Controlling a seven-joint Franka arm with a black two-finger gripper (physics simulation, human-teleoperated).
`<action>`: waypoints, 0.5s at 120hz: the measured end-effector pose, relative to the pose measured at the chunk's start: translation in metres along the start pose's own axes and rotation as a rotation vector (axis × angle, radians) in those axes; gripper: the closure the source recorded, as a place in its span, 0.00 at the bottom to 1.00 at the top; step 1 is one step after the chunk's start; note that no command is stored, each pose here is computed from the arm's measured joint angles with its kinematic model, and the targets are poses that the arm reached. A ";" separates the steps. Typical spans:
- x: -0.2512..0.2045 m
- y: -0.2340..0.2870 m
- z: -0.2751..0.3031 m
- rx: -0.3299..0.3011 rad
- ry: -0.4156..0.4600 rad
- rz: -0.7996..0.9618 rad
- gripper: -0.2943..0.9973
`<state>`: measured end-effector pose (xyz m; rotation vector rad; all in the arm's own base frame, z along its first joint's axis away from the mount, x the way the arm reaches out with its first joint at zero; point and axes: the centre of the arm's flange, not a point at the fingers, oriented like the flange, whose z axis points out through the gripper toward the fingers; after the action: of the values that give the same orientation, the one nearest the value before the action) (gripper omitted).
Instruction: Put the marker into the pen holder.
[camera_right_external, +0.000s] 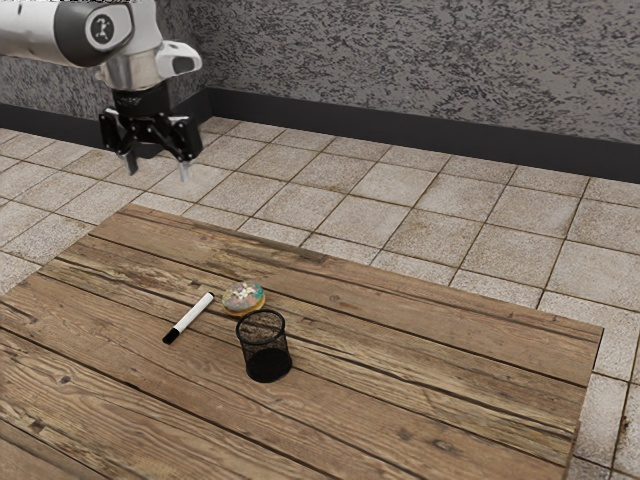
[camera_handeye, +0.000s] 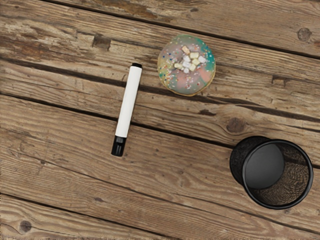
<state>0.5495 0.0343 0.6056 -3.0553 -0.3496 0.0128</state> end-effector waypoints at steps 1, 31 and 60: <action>0.000 0.000 0.001 0.000 -0.001 0.000 0.23; -0.004 -0.006 0.087 0.020 -0.116 0.008 0.23; 0.023 -0.025 0.176 0.030 -0.218 -0.023 0.23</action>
<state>0.5631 0.0752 0.4316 -3.0254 -0.3929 0.3491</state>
